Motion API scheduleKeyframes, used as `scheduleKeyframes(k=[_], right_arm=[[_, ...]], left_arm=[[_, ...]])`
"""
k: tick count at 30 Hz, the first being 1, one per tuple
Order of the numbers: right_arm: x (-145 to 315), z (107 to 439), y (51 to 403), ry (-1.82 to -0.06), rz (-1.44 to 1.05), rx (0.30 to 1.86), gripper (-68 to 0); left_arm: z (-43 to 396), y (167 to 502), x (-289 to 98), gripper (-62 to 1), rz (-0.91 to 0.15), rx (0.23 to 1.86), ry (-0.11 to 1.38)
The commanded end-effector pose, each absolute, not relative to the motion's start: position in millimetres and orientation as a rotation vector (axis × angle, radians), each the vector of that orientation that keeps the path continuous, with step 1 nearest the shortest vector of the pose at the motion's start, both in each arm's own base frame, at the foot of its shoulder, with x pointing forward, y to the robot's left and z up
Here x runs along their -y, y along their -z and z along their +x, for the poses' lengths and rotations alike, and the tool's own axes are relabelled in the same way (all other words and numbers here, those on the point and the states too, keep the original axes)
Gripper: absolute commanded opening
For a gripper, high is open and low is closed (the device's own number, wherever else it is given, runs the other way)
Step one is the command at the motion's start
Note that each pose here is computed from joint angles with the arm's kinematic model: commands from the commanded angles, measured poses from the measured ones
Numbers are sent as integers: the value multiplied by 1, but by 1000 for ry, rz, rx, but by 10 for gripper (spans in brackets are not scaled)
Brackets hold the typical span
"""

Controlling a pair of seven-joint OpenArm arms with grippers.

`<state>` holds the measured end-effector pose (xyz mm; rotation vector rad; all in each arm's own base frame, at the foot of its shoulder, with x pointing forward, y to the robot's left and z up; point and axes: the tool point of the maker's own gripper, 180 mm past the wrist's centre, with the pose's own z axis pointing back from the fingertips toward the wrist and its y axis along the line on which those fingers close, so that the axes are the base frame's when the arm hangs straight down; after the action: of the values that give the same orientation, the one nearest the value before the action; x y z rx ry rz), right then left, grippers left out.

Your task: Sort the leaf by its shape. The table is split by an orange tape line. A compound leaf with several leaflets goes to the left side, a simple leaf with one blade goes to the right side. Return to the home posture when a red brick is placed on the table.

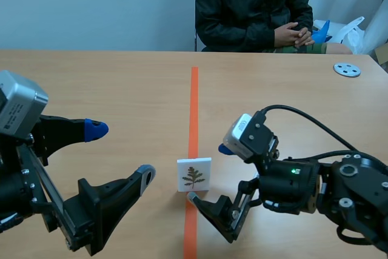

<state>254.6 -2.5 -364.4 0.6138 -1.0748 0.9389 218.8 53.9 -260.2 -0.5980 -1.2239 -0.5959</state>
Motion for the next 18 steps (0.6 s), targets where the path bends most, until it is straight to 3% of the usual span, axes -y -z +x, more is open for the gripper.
scheduleKeyframes(k=[1, 15, 18], right_arm=[[-2, 267, 352, -946, 607, 1134, 4], [-32, 257, 372, -1013, 608, 1104, 4], [-31, 256, 375, -1029, 597, 1093, -74]], left_arm=[[222, 254, -54, 14, -608, 1250, 579], [222, 254, -54, 14, -608, 1251, 579], [222, 254, -54, 14, -607, 1250, 579]])
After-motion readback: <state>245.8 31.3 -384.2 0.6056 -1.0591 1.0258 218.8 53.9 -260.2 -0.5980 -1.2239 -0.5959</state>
